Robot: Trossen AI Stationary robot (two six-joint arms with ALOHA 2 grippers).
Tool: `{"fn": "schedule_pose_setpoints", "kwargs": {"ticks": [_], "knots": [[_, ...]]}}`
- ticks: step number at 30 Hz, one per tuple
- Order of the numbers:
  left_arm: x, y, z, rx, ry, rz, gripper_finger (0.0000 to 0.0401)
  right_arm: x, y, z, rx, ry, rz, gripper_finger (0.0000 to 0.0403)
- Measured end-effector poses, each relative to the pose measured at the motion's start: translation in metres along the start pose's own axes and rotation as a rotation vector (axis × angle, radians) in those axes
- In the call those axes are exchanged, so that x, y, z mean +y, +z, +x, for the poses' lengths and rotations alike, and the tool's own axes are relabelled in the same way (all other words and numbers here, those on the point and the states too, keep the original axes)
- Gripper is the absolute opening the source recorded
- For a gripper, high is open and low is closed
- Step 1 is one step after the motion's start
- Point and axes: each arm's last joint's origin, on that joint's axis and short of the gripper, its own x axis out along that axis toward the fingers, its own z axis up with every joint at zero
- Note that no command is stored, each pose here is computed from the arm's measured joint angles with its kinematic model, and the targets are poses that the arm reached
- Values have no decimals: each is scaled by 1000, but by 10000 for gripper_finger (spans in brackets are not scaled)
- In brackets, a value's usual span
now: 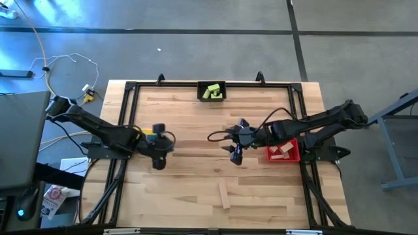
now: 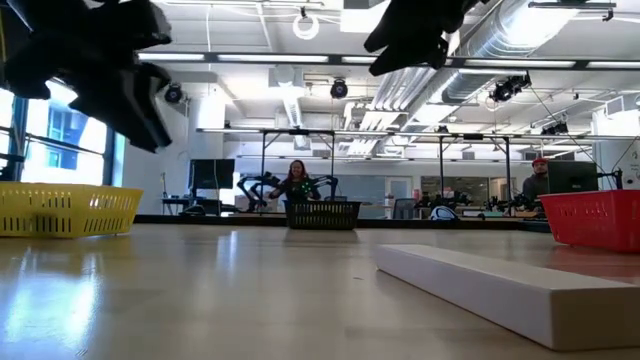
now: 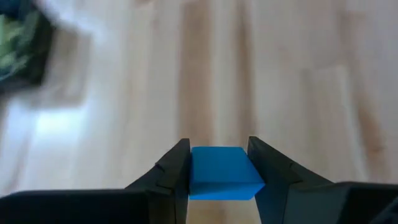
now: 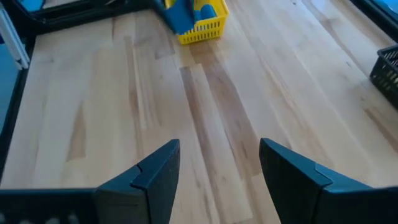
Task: Sort & place blocks by color
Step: Put the blue block into the yellow bin
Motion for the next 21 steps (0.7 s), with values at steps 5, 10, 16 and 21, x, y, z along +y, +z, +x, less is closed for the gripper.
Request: {"fn": "schedule_pose_setpoints", "kwargs": {"ticks": [5, 10, 16, 21], "knots": [[12, -18, -14, 100, 117, -99, 108, 9, -3, -3, -5, -2, 0, 206], [16, -26, -16, 160, 190, -186, 112, 14, -5, -4, -1, 11, -13, 206], [20, -31, -14, 214, 227, -301, 111, 16, -6, -5, 0, 18, -15, 206], [26, -39, -13, 339, 217, -505, 113, 16, -7, -5, 7, 16, -11, 206]]}}
